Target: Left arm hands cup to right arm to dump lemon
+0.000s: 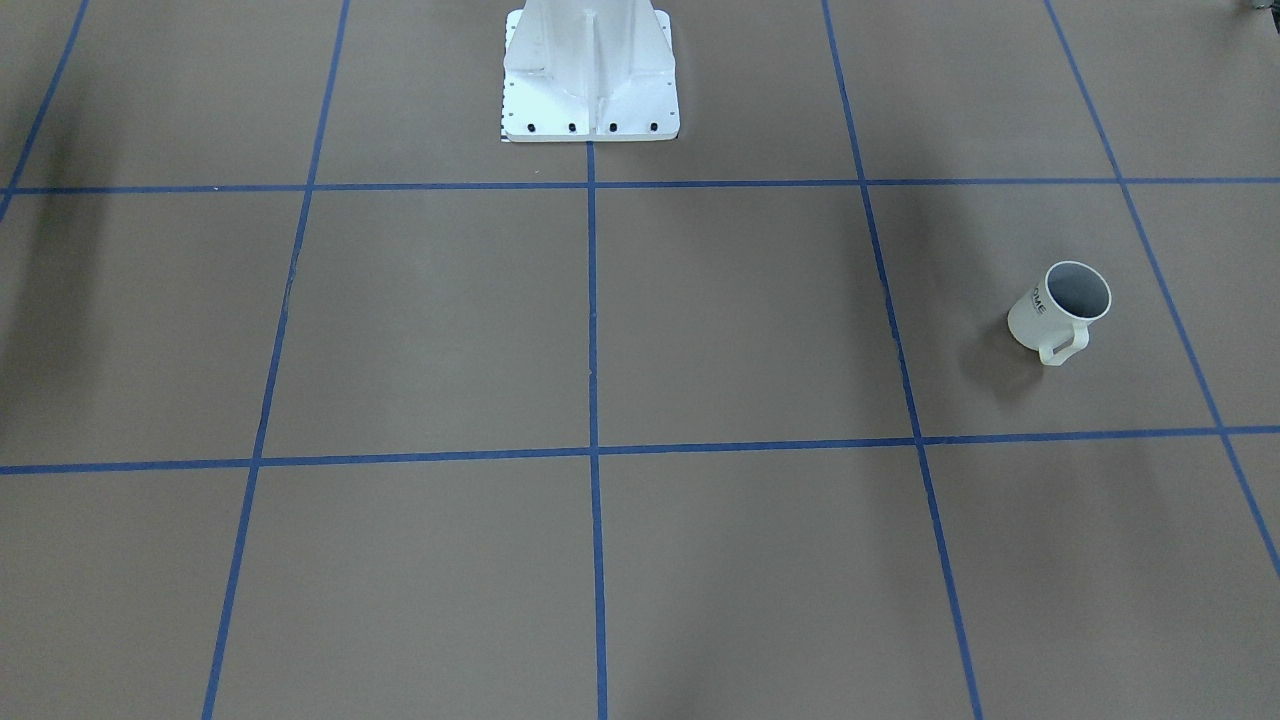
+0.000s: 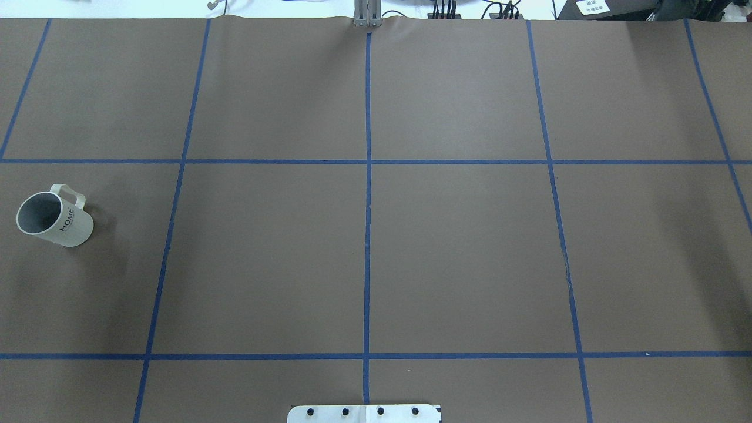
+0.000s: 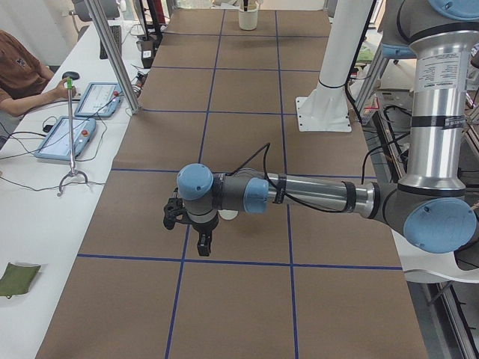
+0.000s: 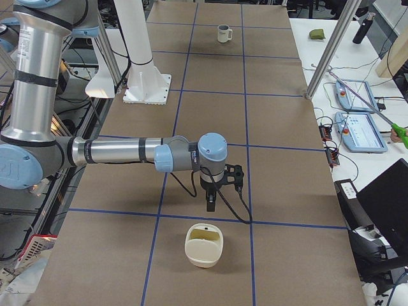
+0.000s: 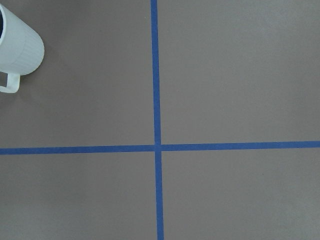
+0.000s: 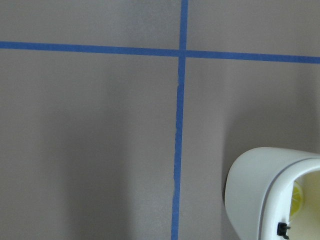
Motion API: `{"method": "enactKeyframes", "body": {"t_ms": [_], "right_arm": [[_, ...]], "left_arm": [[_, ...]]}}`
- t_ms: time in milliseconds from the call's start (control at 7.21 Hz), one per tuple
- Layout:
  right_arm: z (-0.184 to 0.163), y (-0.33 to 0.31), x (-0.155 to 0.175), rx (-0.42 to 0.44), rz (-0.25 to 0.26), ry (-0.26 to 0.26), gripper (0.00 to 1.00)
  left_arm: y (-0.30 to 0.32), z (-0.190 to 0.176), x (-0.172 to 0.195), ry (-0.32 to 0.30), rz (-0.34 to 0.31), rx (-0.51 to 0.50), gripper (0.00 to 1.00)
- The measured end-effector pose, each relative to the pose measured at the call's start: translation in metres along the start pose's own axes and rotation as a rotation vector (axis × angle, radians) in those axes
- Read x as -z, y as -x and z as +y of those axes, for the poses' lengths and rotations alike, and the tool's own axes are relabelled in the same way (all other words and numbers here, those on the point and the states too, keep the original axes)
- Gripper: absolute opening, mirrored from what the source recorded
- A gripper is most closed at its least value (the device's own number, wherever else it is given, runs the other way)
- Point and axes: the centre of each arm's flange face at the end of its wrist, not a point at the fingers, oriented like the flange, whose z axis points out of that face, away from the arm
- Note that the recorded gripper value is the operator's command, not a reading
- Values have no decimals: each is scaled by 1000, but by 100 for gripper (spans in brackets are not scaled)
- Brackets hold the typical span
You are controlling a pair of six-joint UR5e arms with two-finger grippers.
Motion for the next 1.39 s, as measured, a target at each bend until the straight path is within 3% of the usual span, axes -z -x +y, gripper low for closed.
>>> {"method": "enactKeyframes", "body": {"t_ms": [416, 1110, 1388], "right_arm": [[3, 4, 1, 6, -34, 2, 100], [0, 8, 4, 10, -35, -4, 100], [-21, 20, 16, 32, -43, -23, 100]], "left_arm": [[-6, 1, 5, -5, -8, -8, 100], [-11, 0, 8, -15, -2, -23, 100], [-14, -2, 10, -21, -3, -31, 100]]}}
